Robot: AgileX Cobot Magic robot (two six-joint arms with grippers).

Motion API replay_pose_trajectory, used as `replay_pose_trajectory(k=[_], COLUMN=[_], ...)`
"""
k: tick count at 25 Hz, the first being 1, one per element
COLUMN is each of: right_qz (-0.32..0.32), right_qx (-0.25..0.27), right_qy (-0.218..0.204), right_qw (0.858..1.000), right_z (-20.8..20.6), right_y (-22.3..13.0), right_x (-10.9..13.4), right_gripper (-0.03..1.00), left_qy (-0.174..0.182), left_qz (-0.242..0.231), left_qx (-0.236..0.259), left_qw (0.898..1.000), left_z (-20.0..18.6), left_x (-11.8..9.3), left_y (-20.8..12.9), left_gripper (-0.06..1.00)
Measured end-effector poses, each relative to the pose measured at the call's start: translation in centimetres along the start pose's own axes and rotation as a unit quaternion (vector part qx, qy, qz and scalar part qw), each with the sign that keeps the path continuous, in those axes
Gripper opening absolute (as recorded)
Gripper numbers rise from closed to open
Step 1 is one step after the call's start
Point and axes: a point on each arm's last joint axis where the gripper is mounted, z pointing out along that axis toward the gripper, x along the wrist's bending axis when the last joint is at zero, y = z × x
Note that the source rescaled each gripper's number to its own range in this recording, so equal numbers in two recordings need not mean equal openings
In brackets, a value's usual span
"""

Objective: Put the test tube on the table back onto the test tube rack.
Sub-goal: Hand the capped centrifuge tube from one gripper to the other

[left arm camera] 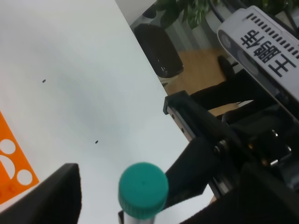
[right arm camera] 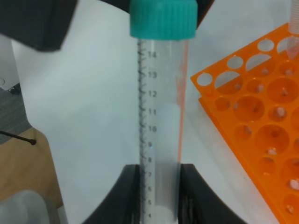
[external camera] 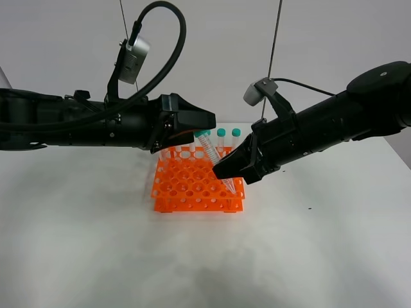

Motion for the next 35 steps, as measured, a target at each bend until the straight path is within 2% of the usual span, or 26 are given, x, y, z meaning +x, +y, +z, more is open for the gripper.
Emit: replay_pose_trajectory(k=[5,9,14,21,23,26,27,31,35], right_qz=[0.008,0.012,0.017,0.018,0.018,0.018,0.018,0.019,0.019], right_qx=[-0.003,-0.008,-0.013,-0.014,-0.014,-0.014,-0.014,-0.015,-0.015], right_qy=[0.024,0.023,0.024,0.024,0.024,0.024,0.024,0.026,0.026], right_qw=[1.000,1.000,0.999,0.999,0.999,0.999,0.999,0.999,0.999], right_z=[-0.01,-0.01,-0.02,-0.02,-0.02,-0.02,-0.02,-0.02,-0.02], right_y=[0.05,0.15,0.25,0.27,0.27,0.27,0.27,0.28,0.28], right_x=[0.43,0.40,0.42,0.42,0.42,0.42,0.42,0.46,0.46], right_gripper=[0.00,0.00,0.00,0.00,0.00,0.00,0.00,0.00,0.00], left_qy=[0.001,-0.002,-0.004,-0.005,-0.008,-0.012,-0.012,-0.011,-0.011], left_qz=[0.001,0.001,0.001,0.001,0.001,0.001,0.001,0.001,0.001], left_qx=[0.000,0.001,0.001,0.002,0.003,0.004,0.004,0.004,0.004], left_qw=[1.000,1.000,1.000,1.000,1.000,1.000,1.000,1.000,1.000], left_z=[0.00,0.00,0.00,0.00,0.00,0.00,0.00,0.00,0.00], left_x=[0.02,-0.04,-0.07,-0.08,-0.14,-0.22,-0.22,-0.21,-0.20], left_y=[0.01,-0.01,-0.02,-0.03,-0.05,-0.07,-0.07,-0.07,-0.08], left_gripper=[0.97,0.96,0.86,0.79,0.69,0.42,0.42,0.02,0.00])
